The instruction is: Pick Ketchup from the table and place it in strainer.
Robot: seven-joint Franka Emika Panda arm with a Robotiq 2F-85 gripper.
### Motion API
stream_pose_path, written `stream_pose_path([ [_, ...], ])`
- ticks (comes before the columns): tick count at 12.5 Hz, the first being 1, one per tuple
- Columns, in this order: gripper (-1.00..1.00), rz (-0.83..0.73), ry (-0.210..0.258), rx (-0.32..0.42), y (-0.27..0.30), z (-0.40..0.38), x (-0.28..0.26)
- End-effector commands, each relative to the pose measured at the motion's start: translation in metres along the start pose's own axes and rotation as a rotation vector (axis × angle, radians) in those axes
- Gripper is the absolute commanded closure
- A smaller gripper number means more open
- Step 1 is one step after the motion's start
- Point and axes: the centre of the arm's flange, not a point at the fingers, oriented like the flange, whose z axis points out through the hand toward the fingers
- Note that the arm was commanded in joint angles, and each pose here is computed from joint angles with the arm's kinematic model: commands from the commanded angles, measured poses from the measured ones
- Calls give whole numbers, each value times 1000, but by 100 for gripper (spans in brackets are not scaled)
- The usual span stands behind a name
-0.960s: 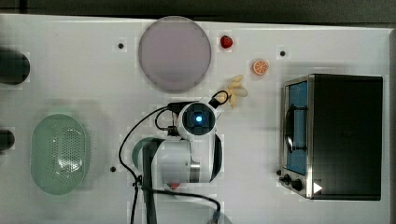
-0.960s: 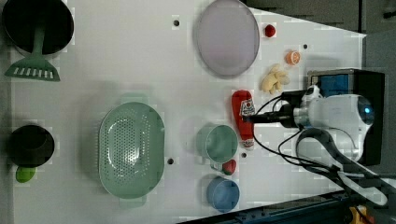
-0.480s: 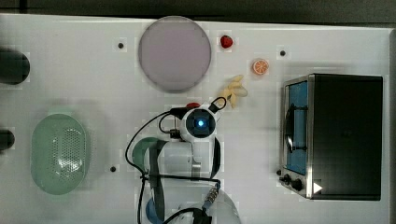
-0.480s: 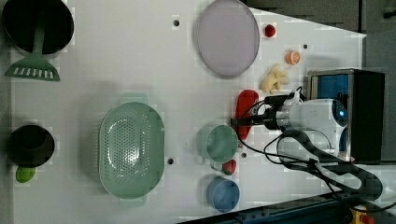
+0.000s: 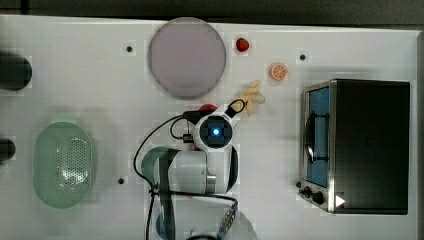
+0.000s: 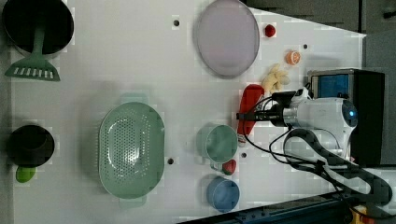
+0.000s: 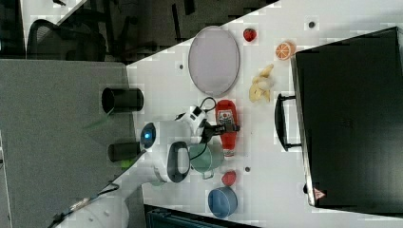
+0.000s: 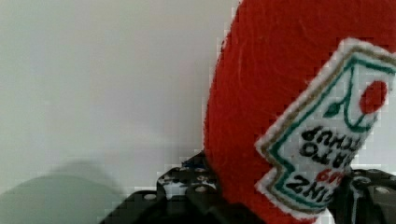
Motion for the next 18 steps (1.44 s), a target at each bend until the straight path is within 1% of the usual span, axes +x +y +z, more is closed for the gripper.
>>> stream_pose_path([
  [1,-25,40,150,-25,-13,-95,25],
  [5,-25,64,140,-35,-67,-187,24],
  [6,-25,64,127,-40,-86,-206,22],
  [8,-25,99,78,-49,-130,-226,15],
  [9,-25,104,54,-54,-154,-227,10],
  [12,-25,156,61,-43,-228,-225,-1],
  [14,-25,197,50,-33,-275,-214,-16],
  [16,-25,215,52,5,-315,-196,-26],
  [18,-25,269,51,70,-345,-172,-31],
])
